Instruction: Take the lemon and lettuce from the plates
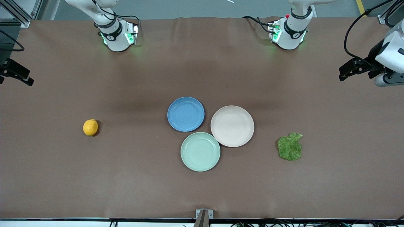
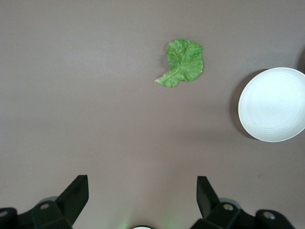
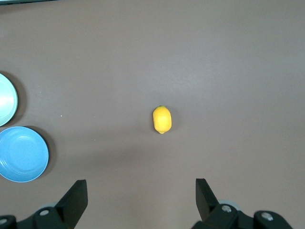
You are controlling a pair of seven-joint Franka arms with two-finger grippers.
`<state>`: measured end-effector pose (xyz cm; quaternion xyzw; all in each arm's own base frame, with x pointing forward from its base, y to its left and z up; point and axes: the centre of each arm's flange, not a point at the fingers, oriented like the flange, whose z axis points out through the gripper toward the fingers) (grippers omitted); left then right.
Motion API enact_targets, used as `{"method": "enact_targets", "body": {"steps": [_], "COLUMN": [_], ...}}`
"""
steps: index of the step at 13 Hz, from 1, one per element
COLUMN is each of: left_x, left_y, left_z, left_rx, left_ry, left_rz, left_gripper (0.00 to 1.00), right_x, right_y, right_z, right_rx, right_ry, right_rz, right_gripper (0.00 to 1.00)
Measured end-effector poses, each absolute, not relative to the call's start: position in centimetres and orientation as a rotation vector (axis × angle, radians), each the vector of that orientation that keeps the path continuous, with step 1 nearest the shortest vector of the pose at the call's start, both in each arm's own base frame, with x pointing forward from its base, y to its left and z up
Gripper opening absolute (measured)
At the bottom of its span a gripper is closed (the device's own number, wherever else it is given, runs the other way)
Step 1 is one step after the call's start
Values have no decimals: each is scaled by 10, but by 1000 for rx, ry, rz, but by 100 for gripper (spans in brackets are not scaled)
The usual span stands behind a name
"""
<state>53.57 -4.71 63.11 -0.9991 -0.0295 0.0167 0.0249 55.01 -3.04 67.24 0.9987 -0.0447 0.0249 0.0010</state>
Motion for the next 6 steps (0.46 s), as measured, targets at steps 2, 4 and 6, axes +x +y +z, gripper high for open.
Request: {"method": "enact_targets", "body": {"steps": [2,4,6], "left_x": [536,536,536], "left_y": [-48,-48,-50], "left_z": [635,640,642], "left_rx": [-3091,-3093,-3093], "left_ry": [-90,-88,-84], "left_rz": [38,22,17], "left_gripper": [100,100,100], "right_x": [550,550,550], "right_y": [-30,-30,-30], "right_z": [672,672,673], "right_rx": [3135,3135,3135], "right_ry": [-140,-140,-140], "right_rz": [78,78,81], "right_gripper": [100,100,100]}}
